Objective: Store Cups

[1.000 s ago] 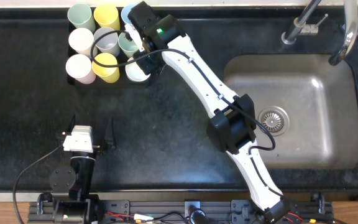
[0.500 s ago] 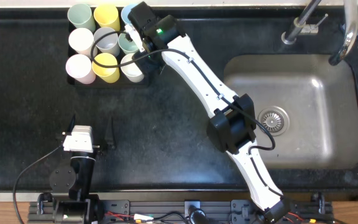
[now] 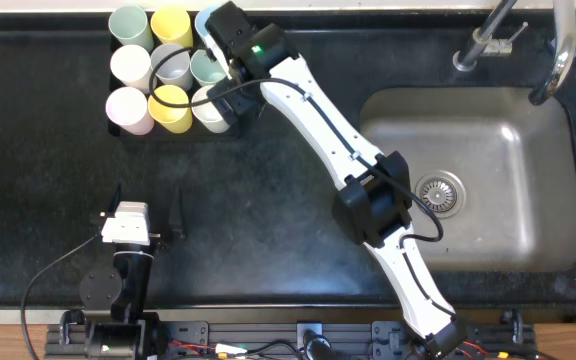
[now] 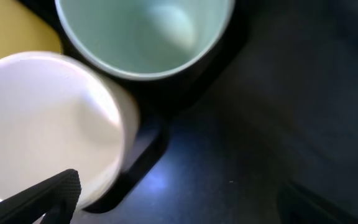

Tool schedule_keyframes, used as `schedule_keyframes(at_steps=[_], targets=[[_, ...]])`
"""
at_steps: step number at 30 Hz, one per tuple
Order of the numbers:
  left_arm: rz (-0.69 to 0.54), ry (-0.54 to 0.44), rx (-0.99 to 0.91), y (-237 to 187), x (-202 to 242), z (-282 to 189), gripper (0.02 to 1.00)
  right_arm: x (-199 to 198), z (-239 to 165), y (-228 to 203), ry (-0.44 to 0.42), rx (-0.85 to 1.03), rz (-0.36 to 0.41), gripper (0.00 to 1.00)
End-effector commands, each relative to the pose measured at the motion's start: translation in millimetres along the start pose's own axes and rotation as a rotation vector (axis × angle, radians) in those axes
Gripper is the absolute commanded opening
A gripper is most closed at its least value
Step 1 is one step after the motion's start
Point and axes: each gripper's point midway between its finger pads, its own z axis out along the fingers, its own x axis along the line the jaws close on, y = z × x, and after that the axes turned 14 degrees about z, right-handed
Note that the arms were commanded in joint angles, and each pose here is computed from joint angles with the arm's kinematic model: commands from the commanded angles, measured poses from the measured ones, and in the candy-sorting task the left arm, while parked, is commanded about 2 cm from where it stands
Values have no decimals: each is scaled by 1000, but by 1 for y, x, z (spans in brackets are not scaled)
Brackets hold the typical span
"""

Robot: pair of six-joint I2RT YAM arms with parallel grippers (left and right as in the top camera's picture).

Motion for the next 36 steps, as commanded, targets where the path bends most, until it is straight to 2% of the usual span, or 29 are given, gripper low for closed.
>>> schedule_keyframes(at_steps=[1,7,9,12,14,17,18,19,21,23,26,27,30,36], targets=[[-10,6,-1,0,1,0,998,-20,-76,56,-87,-256,44,998],[-10,6,-1,0,1,0,998,-54,-185,76,-141,-465,118,998],[-10,6,-1,0,1,0,998,-80,-224,59,-187,-472,156,998],[-10,6,-1,0,1,0,998,-115,-252,20,-237,-394,203,998],[-10,6,-1,0,1,0,998,-139,-266,-40,-277,-298,248,996],[-10,6,-1,0,1,0,998,-152,-262,-100,-293,-262,299,998],[-10,6,-1,0,1,0,998,-159,-257,-123,-300,-267,339,996],[-10,6,-1,0,1,0,998,-177,-242,-164,-322,-260,437,998],[-10,6,-1,0,1,0,998,-194,-226,-205,-345,-268,558,998],[-10,6,-2,0,1,0,998,-203,-213,-230,-355,-297,629,996],[-10,6,-2,0,1,0,998,-219,-198,-246,-364,-466,683,998],[-10,6,-1,0,1,0,998,-232,-199,-248,-389,-607,713,998],[-10,6,-1,0,1,0,998,-250,-207,-256,-441,-824,754,998],[-10,6,-1,0,1,0,998,-244,-192,-285,-430,-916,752,998]])
